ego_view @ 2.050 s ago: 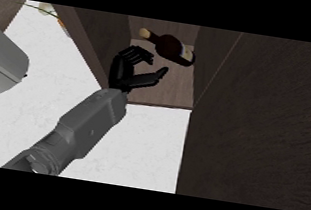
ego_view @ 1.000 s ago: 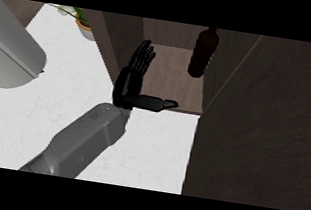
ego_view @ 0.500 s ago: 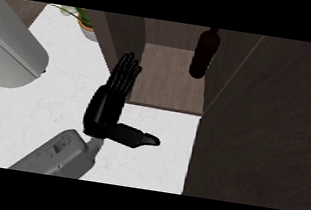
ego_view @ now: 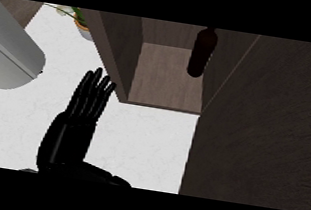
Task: Pick up the wine, place it into the cabinet and close the cabinet
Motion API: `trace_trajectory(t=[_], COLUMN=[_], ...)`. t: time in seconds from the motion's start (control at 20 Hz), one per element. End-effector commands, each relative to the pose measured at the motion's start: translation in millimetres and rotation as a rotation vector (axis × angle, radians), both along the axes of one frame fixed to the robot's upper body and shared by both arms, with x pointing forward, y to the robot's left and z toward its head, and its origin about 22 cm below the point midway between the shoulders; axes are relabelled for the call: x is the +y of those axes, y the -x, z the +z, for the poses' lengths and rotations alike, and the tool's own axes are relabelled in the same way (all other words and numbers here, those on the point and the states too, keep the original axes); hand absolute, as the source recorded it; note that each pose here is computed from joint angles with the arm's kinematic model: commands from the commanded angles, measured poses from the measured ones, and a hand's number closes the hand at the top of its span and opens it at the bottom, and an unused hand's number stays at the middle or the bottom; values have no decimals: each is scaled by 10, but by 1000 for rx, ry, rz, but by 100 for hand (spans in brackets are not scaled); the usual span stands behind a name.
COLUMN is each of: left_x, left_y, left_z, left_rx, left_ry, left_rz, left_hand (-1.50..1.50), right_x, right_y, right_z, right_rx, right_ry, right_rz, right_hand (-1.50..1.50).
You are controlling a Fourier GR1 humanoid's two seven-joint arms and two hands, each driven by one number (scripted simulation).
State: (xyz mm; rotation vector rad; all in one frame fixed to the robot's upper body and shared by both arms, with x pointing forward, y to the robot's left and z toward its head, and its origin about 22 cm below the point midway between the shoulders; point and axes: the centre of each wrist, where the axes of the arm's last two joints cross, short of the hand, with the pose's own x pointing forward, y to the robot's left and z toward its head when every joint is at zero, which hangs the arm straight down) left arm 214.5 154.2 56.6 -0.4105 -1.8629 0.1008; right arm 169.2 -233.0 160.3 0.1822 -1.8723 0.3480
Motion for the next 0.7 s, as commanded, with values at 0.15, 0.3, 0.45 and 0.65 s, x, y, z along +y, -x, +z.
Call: trace_trajectory(t=[0.15, 0.3, 0.45, 0.65], left_x=[360, 448, 578, 938], left_y=[293, 468, 577, 708], left_z=[69, 151, 144, 243], left_rx=[-18, -1, -2, -31], left_ry=[-23, -23, -39, -23], left_rz=[105, 137, 161, 203], left_hand=[-150, -150, -150, -150], right_x=[6, 88, 147, 423], right_y=[198, 268, 336, 477], right_z=[107, 143, 91, 111], right_rx=[38, 41, 131, 139], right_ry=[207, 204, 145, 93], right_rz=[249, 323, 396, 460], right_hand=[150, 150, 150, 150])
